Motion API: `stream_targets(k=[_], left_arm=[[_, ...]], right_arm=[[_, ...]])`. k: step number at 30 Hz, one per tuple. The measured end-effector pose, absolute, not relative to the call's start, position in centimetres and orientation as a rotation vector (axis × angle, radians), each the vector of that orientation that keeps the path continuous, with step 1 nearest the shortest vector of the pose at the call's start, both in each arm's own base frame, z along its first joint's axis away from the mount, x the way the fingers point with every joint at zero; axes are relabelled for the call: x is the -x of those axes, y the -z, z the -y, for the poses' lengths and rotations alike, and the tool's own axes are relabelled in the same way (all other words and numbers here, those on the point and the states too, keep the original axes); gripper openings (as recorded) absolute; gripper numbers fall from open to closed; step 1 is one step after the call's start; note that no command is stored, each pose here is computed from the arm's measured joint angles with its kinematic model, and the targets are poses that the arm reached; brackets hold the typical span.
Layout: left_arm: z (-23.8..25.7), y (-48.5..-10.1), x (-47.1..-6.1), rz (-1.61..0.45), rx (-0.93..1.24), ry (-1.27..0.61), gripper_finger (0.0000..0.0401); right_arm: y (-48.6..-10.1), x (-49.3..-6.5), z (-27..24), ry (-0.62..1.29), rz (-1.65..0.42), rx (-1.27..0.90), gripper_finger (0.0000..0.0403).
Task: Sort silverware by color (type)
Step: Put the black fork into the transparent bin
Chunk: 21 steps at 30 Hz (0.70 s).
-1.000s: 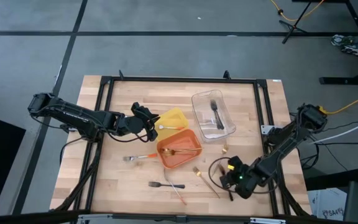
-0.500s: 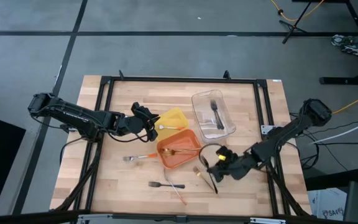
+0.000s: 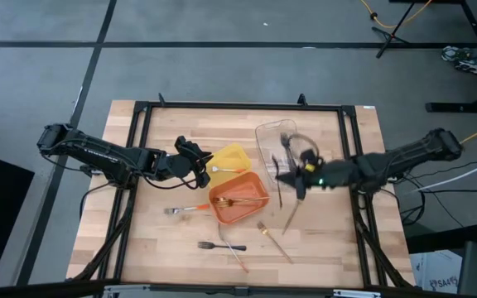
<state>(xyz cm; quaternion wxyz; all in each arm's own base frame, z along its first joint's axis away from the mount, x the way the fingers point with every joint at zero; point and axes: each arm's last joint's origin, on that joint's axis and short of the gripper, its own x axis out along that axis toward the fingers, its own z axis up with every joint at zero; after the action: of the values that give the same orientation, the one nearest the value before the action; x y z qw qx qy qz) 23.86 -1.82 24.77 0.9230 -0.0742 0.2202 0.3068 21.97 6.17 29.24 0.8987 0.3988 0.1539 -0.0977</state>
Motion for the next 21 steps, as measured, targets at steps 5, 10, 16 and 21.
stream_targets(k=[5,10,16,21], left_arm=[[1.8,-24.8,-23.9,-0.452,0.152,-0.63,0.0046],[1.8,-24.8,-23.9,-0.452,0.152,-0.63,0.0046],[1.8,-24.8,-23.9,-0.452,0.152,-0.63,0.0046],[1.8,-24.8,-23.9,-0.452,0.152,-0.63,0.0046]], right_arm=[[-30.9,-21.1,-2.2,0.291,-0.21,-0.704,0.0],[-30.9,-20.8,1.3,0.379,-0.218,-0.621,0.0],[-28.7,-19.8,5.0,0.566,-0.405,-0.6,0.0],[-26.6,-19.3,7.2,0.725,-0.568,-0.62,0.0]])
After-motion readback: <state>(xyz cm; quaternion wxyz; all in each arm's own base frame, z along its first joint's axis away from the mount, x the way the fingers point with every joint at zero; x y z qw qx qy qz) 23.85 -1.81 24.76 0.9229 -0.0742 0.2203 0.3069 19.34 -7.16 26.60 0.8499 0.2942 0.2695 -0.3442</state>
